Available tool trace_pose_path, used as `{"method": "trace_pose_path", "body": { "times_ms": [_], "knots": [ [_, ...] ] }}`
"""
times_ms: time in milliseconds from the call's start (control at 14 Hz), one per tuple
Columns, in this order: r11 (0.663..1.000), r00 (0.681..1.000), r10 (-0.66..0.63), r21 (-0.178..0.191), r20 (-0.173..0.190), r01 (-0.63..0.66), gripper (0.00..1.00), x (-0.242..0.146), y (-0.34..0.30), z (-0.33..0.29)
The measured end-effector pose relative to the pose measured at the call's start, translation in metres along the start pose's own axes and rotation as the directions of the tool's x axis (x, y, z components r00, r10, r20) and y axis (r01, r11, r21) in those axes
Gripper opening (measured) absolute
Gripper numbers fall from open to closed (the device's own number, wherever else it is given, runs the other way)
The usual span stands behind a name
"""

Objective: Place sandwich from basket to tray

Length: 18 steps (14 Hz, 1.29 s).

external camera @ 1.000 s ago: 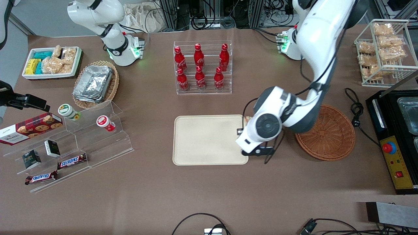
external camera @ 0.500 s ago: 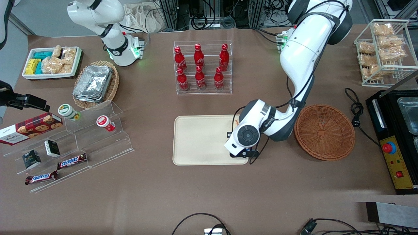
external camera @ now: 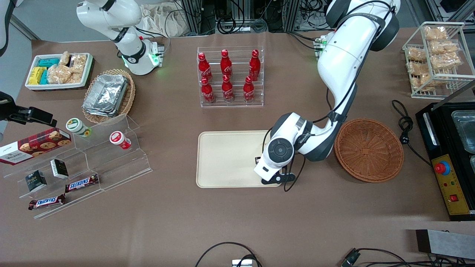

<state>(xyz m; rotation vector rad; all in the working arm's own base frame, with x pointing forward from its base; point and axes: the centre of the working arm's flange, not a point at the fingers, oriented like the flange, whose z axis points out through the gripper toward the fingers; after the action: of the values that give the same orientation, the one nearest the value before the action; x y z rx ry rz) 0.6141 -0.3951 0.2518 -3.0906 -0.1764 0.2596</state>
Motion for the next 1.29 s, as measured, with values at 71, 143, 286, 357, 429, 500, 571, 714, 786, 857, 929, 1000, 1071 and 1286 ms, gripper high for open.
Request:
{"method": "trace_pose_path", "body": {
  "times_ms": [71,143,286,357,429,500,571,714,786,857,929,1000,1071,1286],
  "knots": [
    [1.000,1.000,-0.004,0.015,0.007,0.004,0.83,-0.001,-0.005,-0.014],
    [0.999,1.000,-0.008,0.035,0.018,0.007,0.94,-0.005,-0.011,-0.029],
    [0.999,1.000,-0.019,0.047,0.013,0.019,1.00,-0.010,-0.024,-0.067],
    [0.998,0.999,-0.035,0.043,0.003,0.034,1.00,-0.009,-0.035,-0.088],
    [0.998,0.998,-0.056,0.033,0.001,0.056,1.00,-0.007,-0.051,-0.111],
    [0.998,0.998,-0.066,0.021,0.008,0.066,1.00,-0.005,-0.069,-0.132],
    [0.998,0.998,-0.061,0.012,0.016,0.061,1.00,-0.004,-0.088,-0.150],
    [1.000,0.999,-0.030,0.004,0.013,0.030,1.00,-0.008,-0.126,-0.175],
    [1.000,1.000,-0.008,0.006,0.007,0.008,1.00,-0.014,-0.144,-0.182],
    [1.000,1.000,0.017,0.004,-0.012,-0.017,1.00,-0.022,-0.162,-0.188],
    [0.999,0.998,0.042,0.002,-0.035,-0.042,1.00,-0.030,-0.180,-0.191],
    [0.998,0.996,0.068,-0.003,-0.054,-0.068,1.00,-0.040,-0.198,-0.192],
    [0.995,0.993,0.095,-0.011,-0.065,-0.096,1.00,-0.051,-0.216,-0.192],
    [0.981,0.979,0.193,-0.018,-0.062,-0.195,1.00,-0.069,-0.274,-0.193]
  ]
}}
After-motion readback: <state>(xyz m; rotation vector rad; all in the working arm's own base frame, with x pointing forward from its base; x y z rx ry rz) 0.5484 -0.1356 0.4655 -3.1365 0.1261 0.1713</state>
